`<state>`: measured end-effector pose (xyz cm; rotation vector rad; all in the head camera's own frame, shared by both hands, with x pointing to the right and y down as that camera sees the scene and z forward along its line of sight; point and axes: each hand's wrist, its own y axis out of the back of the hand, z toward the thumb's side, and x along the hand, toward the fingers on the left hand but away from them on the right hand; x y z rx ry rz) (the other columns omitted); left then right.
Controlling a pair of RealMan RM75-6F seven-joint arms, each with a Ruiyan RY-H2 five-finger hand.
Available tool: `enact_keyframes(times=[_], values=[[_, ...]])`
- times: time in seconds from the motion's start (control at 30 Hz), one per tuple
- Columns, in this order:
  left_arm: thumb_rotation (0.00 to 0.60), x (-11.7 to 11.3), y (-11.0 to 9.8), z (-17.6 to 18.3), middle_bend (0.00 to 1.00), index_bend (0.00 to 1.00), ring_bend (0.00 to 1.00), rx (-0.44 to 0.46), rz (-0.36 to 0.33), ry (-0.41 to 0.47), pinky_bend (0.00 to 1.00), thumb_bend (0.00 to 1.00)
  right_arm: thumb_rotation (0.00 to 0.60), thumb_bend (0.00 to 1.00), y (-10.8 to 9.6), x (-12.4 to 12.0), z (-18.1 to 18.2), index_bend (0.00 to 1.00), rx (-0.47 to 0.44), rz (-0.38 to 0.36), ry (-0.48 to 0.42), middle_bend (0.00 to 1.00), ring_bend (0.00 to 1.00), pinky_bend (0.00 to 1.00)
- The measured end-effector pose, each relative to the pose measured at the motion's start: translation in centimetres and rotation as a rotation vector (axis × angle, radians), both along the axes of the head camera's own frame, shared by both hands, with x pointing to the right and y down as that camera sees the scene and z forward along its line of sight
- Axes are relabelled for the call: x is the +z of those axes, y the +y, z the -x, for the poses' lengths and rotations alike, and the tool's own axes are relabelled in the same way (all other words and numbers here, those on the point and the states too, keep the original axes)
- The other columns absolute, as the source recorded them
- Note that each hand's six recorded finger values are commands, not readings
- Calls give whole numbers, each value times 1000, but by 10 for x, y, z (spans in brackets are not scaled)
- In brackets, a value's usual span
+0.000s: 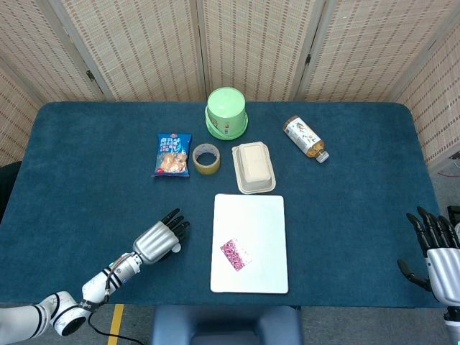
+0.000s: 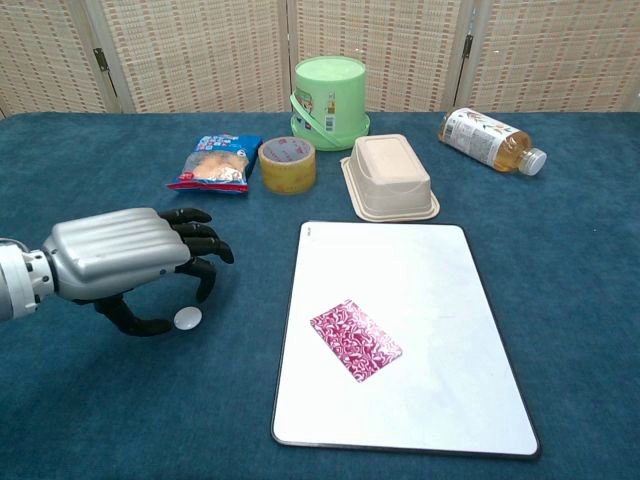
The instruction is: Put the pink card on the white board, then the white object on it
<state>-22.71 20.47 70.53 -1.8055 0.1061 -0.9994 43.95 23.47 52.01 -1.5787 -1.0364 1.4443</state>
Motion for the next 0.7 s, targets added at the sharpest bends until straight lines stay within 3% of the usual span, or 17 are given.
enact_keyframes(times=[0.7], values=[[600, 10, 2, -1, 185, 470, 160, -3, 20, -15, 0, 354, 600, 285, -3, 4, 1, 0, -1, 11, 2, 14, 8, 0]])
